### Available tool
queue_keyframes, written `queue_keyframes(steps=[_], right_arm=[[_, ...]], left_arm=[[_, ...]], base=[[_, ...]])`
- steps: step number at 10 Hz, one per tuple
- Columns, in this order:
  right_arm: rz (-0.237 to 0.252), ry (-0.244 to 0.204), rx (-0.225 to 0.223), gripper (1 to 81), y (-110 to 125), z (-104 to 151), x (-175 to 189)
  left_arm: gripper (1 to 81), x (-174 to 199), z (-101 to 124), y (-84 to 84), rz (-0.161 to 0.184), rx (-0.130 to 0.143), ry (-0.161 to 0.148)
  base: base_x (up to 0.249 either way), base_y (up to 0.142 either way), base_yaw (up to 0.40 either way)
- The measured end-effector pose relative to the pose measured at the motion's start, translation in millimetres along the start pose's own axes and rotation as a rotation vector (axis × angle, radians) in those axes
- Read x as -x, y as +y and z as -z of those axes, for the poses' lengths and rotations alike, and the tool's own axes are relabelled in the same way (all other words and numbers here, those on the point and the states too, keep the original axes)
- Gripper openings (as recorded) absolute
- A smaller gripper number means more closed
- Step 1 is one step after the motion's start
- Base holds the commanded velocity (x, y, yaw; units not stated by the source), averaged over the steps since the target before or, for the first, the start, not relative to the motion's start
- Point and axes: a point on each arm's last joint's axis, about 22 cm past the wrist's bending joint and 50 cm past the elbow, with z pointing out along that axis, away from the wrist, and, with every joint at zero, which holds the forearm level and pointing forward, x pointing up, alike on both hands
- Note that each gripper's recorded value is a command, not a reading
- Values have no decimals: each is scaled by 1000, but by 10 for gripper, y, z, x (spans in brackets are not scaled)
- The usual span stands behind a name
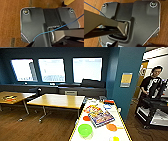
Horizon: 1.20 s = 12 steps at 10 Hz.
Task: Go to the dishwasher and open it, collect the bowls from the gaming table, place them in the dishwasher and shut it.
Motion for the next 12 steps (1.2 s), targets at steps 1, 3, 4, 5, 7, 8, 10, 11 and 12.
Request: queue_keyframes(steps=[1, 3, 4, 5, 7, 8, 10, 11, 12], right_arm=[[-1, -4, 0, 811, -7, 1, 46], [2, -3, 3, 811, 18, -2, -32], [7, 12, 5, 811, 38, -5, -146], [9, 15, 8, 811, 63, 0, -158], [8, 2, 8, 811, 58, 3, -88], [9, 10, 10, 811, 85, 8, -132], [6, 9, 16, 811, 177, 41, -69], [3, 4, 17, 811, 238, 65, -26], [1, 14, 8, 811, 279, 92, -55]], left_arm=[[811, 66, 5, 7, 2, 1, -6], [811, 45, 3, 2, 1, 0, -5], [811, -43, -2, 0, -1, 0, 10], [811, -47, -2, 0, -2, 1, 13], [811, -18, -1, 2, 0, 1, 5], [811, -92, -5, -4, -2, 1, 16], [811, 38, 4, -1, 2, 0, -2], [811, 68, 6, 1, 2, 0, -8], [811, 17, 2, -1, 1, 0, 0]], base=[[91, 0, 0], [102, 0, 0], [108, 0, 0], [108, 0, 0], [0, 0, 0], [0, 0, 0], [0, 0, 0], [0, 0, 0], [0, 0, 0]])
